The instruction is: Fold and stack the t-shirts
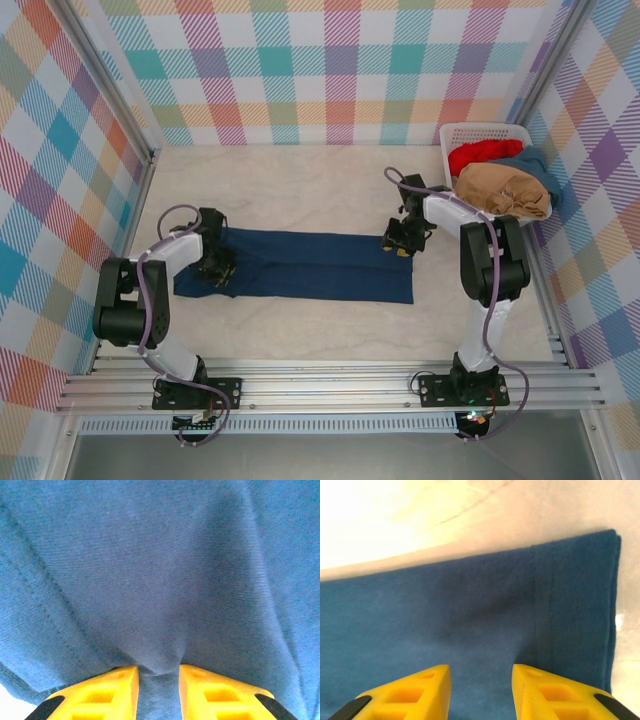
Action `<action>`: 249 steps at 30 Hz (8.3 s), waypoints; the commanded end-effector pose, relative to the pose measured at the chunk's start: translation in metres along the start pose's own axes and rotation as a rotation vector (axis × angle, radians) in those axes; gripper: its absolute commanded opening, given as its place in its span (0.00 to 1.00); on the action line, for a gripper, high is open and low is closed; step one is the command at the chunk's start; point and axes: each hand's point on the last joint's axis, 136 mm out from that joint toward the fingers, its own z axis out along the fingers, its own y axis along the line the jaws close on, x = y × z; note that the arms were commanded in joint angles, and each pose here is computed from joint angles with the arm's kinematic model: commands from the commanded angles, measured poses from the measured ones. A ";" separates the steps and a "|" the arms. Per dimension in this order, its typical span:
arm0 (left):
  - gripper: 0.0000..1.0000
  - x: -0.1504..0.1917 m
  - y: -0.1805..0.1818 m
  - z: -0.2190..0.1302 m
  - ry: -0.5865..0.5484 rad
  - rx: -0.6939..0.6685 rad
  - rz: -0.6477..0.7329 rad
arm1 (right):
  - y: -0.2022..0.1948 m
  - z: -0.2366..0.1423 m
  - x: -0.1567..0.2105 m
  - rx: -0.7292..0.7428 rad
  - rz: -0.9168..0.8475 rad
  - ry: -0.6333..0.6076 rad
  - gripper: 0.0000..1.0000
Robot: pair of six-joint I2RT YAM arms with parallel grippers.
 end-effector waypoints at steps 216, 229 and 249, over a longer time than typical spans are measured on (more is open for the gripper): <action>0.00 0.189 0.021 -0.130 0.271 0.299 0.797 | 0.099 -0.071 0.214 -0.201 -0.042 0.338 0.00; 0.00 0.117 -0.106 -0.118 0.145 0.371 0.715 | 0.148 -0.085 0.077 -0.278 0.001 0.171 0.00; 0.31 0.069 -0.212 -0.044 0.108 0.292 0.719 | 0.152 -0.019 -0.051 -0.225 0.086 0.133 0.34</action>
